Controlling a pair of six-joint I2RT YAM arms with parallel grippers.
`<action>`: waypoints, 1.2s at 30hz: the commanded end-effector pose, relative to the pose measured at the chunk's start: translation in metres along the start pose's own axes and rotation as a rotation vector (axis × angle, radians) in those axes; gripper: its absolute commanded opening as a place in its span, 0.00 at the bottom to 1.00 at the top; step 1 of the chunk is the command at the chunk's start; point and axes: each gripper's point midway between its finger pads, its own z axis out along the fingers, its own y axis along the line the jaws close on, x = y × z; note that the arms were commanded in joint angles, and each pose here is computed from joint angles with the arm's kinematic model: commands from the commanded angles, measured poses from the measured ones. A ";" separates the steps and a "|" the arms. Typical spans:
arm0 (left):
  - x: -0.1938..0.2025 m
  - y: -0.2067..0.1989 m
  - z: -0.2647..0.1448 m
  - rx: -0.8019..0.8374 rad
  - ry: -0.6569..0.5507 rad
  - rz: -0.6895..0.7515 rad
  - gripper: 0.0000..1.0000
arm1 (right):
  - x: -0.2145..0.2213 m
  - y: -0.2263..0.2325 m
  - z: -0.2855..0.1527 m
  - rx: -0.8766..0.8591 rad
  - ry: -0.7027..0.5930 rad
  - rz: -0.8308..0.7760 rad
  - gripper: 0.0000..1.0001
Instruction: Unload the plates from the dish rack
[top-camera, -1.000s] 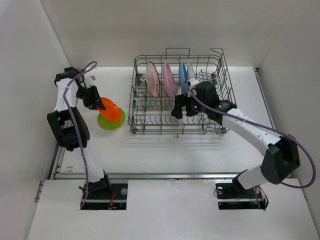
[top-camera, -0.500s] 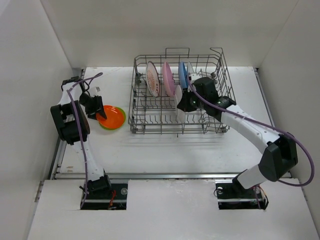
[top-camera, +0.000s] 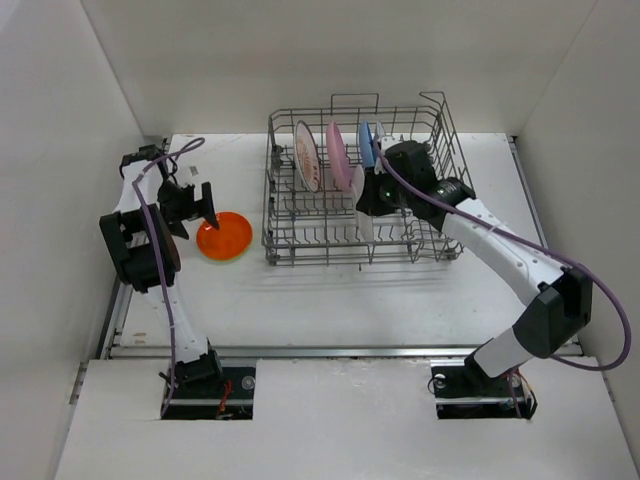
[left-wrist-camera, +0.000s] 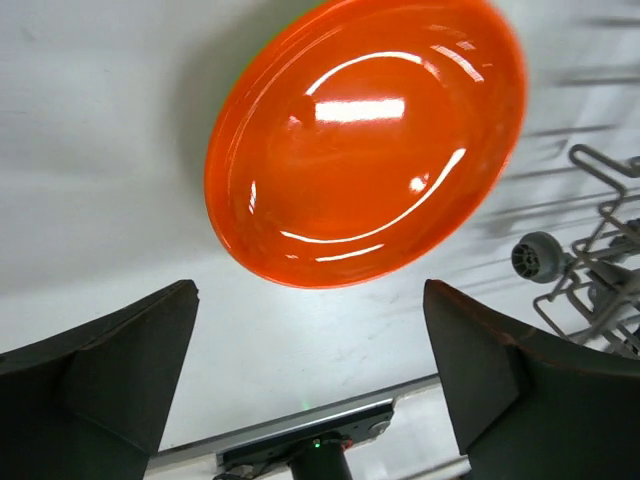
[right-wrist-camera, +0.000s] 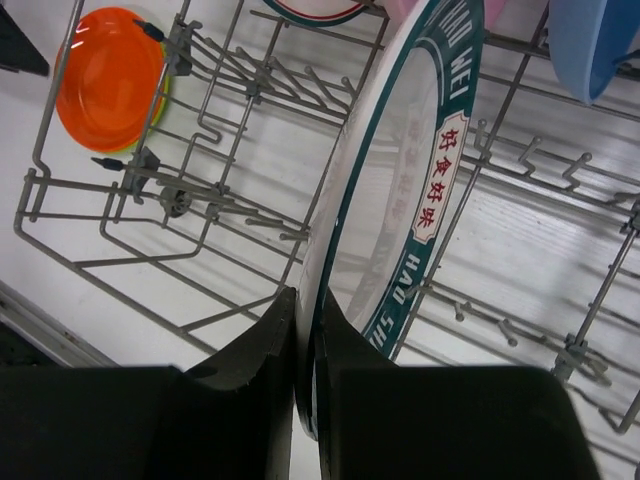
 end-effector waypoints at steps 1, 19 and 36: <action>-0.018 -0.023 -0.055 -0.015 -0.159 0.057 0.95 | -0.111 0.032 -0.079 -0.051 -0.396 -0.113 0.00; 0.010 -0.180 -0.078 0.037 -0.127 0.481 1.00 | -0.123 0.015 -0.086 0.038 -0.479 -0.104 0.00; 0.017 -0.195 -0.001 0.056 0.084 0.479 0.43 | -0.136 -0.011 -0.086 -0.031 -0.483 -0.031 0.00</action>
